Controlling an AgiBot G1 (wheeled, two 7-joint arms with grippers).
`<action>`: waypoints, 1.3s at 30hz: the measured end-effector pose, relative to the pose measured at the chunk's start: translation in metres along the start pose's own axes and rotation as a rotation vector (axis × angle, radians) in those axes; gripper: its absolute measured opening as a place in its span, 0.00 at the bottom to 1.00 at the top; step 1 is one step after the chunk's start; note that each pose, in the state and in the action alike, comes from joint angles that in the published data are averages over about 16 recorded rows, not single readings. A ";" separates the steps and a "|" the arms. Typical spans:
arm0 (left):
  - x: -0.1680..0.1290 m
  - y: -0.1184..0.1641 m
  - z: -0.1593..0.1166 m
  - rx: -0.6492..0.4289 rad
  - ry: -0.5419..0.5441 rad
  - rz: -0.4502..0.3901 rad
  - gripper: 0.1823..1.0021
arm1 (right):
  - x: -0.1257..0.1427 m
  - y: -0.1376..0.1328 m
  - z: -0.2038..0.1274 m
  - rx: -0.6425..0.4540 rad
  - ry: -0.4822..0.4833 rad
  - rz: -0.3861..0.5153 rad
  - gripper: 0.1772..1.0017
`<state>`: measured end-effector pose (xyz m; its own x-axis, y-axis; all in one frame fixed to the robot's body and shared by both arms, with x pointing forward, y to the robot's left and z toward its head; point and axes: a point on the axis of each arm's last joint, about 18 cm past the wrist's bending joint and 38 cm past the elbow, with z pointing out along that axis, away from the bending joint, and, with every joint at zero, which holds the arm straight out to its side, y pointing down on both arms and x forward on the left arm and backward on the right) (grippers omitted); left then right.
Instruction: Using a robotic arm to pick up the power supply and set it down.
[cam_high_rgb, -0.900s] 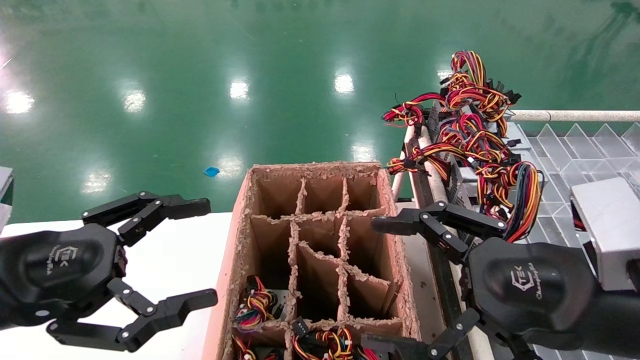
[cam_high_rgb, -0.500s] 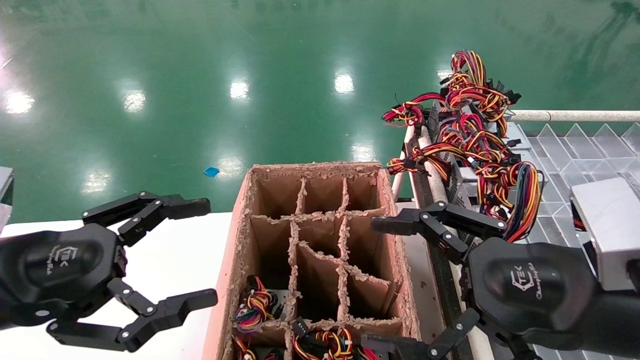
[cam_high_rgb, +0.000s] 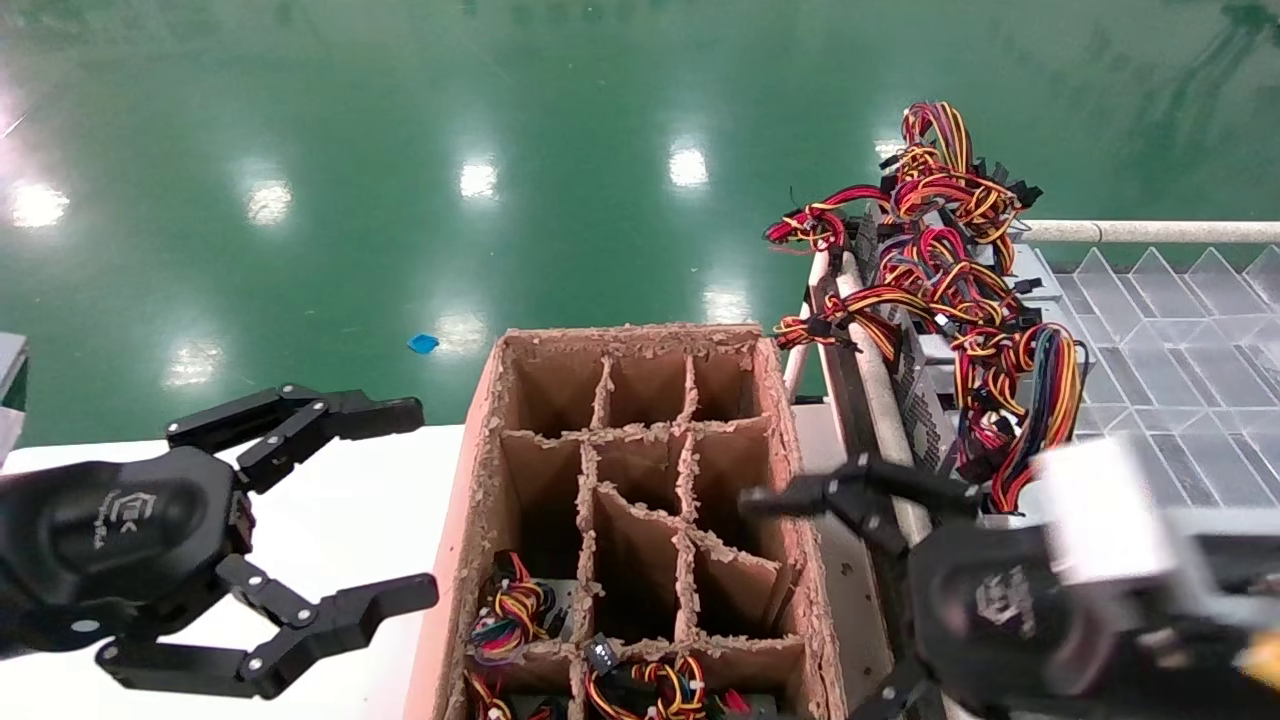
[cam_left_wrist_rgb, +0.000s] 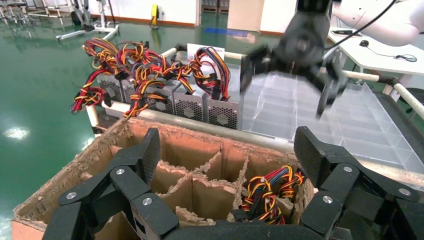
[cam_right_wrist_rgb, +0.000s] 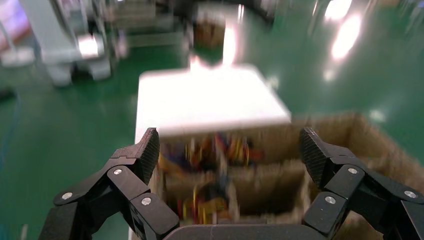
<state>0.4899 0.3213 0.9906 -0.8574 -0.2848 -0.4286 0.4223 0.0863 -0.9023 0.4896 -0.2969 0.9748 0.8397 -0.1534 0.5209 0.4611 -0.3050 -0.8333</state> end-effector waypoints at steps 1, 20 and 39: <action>0.000 0.000 0.000 0.000 0.000 0.000 0.98 | 0.001 0.003 0.002 -0.021 -0.003 -0.005 1.00; 0.000 0.000 0.000 0.000 0.000 0.000 0.67 | 0.008 0.043 0.058 -0.230 -0.084 -0.061 1.00; 0.000 0.000 0.000 0.000 0.000 0.000 0.17 | 0.011 0.056 0.074 -0.288 -0.098 -0.103 0.80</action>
<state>0.4899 0.3213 0.9906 -0.8574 -0.2848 -0.4286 0.4223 0.0863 -0.9023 0.5457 -0.2458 0.9198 0.8232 -0.0209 0.5674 0.4564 -0.5700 -0.6832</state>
